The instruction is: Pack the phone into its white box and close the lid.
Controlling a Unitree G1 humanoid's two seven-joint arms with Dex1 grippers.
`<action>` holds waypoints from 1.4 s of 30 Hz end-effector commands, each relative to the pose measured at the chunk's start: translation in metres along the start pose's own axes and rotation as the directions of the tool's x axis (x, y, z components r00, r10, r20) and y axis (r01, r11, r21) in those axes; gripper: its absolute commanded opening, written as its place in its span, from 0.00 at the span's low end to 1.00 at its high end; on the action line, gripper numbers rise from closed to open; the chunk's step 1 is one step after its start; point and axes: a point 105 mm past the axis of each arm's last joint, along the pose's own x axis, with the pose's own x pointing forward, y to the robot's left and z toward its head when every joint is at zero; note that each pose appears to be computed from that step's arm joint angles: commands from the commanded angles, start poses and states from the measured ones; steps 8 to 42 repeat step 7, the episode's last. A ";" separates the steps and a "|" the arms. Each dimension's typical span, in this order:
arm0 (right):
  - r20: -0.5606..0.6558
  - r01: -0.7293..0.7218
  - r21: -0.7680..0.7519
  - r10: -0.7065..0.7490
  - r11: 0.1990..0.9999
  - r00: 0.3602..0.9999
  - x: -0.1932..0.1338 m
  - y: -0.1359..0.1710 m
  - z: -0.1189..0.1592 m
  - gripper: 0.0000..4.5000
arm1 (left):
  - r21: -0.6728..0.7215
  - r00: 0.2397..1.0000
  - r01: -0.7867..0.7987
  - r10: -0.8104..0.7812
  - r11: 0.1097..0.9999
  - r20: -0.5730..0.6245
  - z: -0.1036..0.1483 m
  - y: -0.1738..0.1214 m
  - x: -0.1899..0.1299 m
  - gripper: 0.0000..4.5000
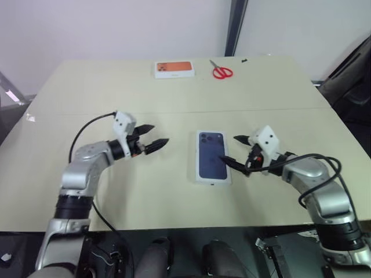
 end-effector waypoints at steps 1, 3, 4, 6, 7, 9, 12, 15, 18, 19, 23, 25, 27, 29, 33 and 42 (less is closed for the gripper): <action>0.032 -0.025 -0.033 0.026 0.999 0.999 -0.011 0.007 0.006 0.99 | 0.038 1.000 -0.023 0.023 0.999 0.010 0.004 0.003 -0.026 0.99; 0.024 -0.005 -0.020 0.005 1.000 1.000 -0.021 0.006 0.002 0.99 | 0.010 0.996 -0.088 0.088 0.996 -0.022 -0.008 0.014 -0.050 0.99; 0.016 0.008 -0.016 -0.007 1.000 1.000 -0.026 0.004 0.000 0.99 | -0.001 0.993 -0.116 0.115 0.993 -0.035 -0.012 0.018 -0.060 0.99; -0.007 0.017 -0.013 -0.017 1.000 1.000 -0.035 0.002 -0.004 0.99 | -0.016 0.986 -0.160 0.159 0.987 -0.046 -0.016 0.023 -0.074 0.99; -0.016 0.022 -0.014 -0.022 1.000 1.000 -0.039 0.001 -0.005 0.99 | -0.017 0.984 -0.174 0.173 0.985 -0.048 -0.017 0.025 -0.079 0.99; -0.016 0.022 -0.014 -0.022 1.000 1.000 -0.039 0.001 -0.005 0.99 | -0.017 0.984 -0.174 0.173 0.985 -0.048 -0.017 0.025 -0.079 0.99; -0.016 0.022 -0.014 -0.022 1.000 1.000 -0.039 0.001 -0.005 0.99 | -0.017 0.984 -0.174 0.173 0.985 -0.048 -0.017 0.025 -0.079 0.99; -0.016 0.022 -0.014 -0.022 1.000 1.000 -0.039 0.001 -0.005 0.99 | -0.017 0.984 -0.174 0.173 0.985 -0.048 -0.017 0.025 -0.079 0.99; -0.016 0.022 -0.014 -0.022 1.000 1.000 -0.039 0.001 -0.005 0.99 | -0.017 0.984 -0.174 0.173 0.985 -0.048 -0.017 0.025 -0.079 0.99; -0.016 0.022 -0.014 -0.022 1.000 1.000 -0.039 0.001 -0.005 0.99 | -0.017 0.984 -0.174 0.173 0.985 -0.048 -0.017 0.025 -0.079 0.99; -0.016 0.022 -0.014 -0.022 1.000 1.000 -0.039 0.001 -0.005 0.99 | -0.017 0.984 -0.174 0.173 0.985 -0.048 -0.017 0.025 -0.079 0.99; -0.016 0.022 -0.014 -0.022 1.000 1.000 -0.039 0.001 -0.005 0.99 | -0.017 0.984 -0.174 0.173 0.985 -0.048 -0.017 0.025 -0.079 0.99; -0.016 0.022 -0.014 -0.022 1.000 1.000 -0.039 0.001 -0.005 0.99 | -0.017 0.984 -0.174 0.173 0.985 -0.048 -0.017 0.025 -0.079 0.99; -0.016 0.022 -0.014 -0.022 1.000 1.000 -0.039 0.001 -0.005 0.99 | -0.017 0.984 -0.174 0.173 0.985 -0.048 -0.017 0.025 -0.079 0.99; -0.016 0.022 -0.014 -0.022 1.000 1.000 -0.039 0.001 -0.005 0.99 | -0.017 0.984 -0.174 0.173 0.985 -0.048 -0.017 0.025 -0.079 0.99; -0.016 0.022 -0.014 -0.022 1.000 1.000 -0.039 0.001 -0.005 0.99 | -0.017 0.984 -0.174 0.173 0.985 -0.048 -0.017 0.025 -0.079 0.99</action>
